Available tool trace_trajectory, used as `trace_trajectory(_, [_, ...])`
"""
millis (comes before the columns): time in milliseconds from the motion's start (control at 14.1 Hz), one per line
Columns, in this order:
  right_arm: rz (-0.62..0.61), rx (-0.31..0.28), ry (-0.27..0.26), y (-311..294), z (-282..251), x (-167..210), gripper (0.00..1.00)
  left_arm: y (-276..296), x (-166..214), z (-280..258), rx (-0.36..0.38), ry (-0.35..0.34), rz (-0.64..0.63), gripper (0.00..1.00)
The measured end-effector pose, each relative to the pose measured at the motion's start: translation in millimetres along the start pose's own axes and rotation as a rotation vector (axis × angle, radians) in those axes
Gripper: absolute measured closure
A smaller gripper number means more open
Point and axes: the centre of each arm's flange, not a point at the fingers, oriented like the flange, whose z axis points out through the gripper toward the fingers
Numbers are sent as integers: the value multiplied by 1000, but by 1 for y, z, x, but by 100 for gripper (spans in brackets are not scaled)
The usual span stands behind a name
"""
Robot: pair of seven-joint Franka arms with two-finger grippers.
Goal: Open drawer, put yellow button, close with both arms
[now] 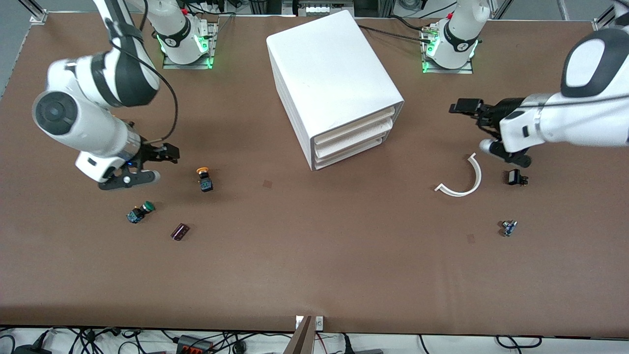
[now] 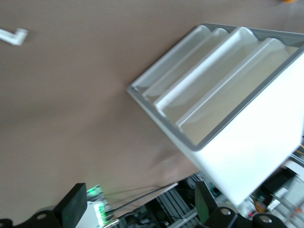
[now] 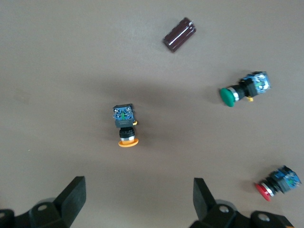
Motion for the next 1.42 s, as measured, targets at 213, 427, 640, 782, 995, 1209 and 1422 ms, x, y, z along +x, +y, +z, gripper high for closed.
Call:
trace_trajectory(213, [-30, -7, -29, -19, 41, 13, 0, -20, 44, 45, -186, -48, 109, 0])
trace_trajectory(427, [-53, -10, -33, -25, 79, 24, 0, -38, 78, 86, -327, -17, 240, 0])
trace_trajectory(640, [-81, -12, -28, -30, 119, 34, 0, -38, 87, 133, -449, 23, 342, 0])
trace_trajectory(782, [-99, -10, -26, -40, 146, 34, 0, -40, 85, 158, -489, 49, 374, 0])
trace_trajectory(995, [-113, -10, -18, -48, 183, 25, 0, -41, 83, 176, -554, 79, 382, 12])
trace_trajectory(1209, [-122, -10, -32, -51, 195, 20, 0, -31, 79, 194, -598, 73, 411, 25])
trace_trajectory(1422, [-145, -10, -46, -51, 197, 18, 5, -25, 75, 206, -613, 63, 441, 35])
